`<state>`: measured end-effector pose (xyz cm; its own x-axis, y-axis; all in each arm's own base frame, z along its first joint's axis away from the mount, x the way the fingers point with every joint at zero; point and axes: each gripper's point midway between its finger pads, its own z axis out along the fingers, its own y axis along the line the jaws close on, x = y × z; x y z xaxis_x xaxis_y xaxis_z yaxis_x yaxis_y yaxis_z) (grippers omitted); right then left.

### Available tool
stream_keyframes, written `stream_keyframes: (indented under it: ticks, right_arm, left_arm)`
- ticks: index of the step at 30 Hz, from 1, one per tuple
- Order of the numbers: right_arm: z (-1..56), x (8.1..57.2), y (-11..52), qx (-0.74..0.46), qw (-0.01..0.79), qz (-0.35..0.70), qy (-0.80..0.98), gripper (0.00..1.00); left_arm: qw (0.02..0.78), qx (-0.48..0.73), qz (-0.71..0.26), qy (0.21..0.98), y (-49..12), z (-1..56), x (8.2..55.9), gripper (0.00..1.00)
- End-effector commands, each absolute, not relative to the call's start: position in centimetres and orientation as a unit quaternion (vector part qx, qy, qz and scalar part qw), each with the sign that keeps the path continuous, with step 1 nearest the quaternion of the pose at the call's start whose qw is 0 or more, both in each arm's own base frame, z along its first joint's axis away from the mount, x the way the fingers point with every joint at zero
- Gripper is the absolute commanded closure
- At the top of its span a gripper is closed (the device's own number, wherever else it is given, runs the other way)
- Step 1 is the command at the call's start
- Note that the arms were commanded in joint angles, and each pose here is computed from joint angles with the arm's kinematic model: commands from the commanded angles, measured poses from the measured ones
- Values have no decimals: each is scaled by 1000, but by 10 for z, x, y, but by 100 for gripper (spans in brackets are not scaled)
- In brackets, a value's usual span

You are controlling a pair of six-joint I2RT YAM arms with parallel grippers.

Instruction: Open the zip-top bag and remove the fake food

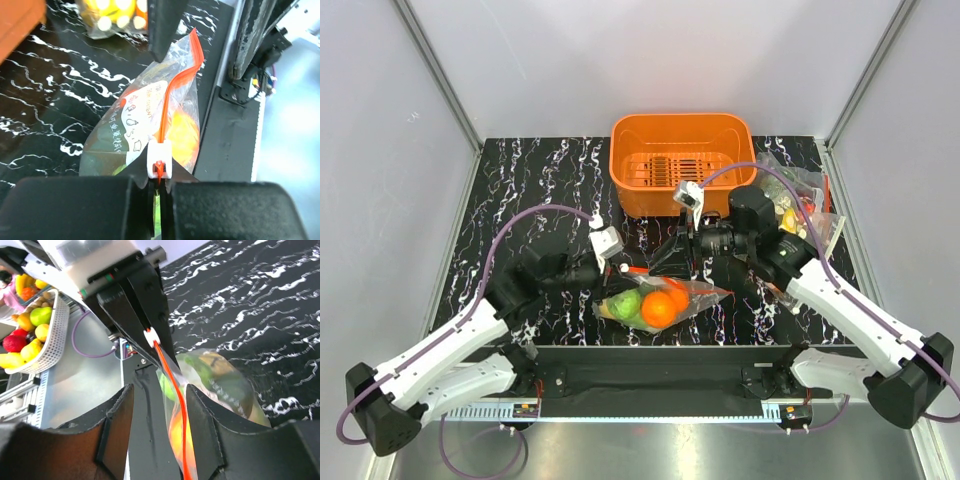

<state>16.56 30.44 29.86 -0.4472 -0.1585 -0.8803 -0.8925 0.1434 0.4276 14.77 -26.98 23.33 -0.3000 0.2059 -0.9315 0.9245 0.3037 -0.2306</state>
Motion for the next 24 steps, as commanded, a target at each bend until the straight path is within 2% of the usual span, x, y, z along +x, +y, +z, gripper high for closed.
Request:
stream_keyframes:
  ticks: [1,24]
  right_arm:
    - [319,164,312,-418,356,546,633,47]
    - [321,159,356,-443,333,581,596,48]
  left_arm:
    - [436,441,-447,645,-278,264,140,100]
    - [415,457,-461,638,-282,259,134,100]
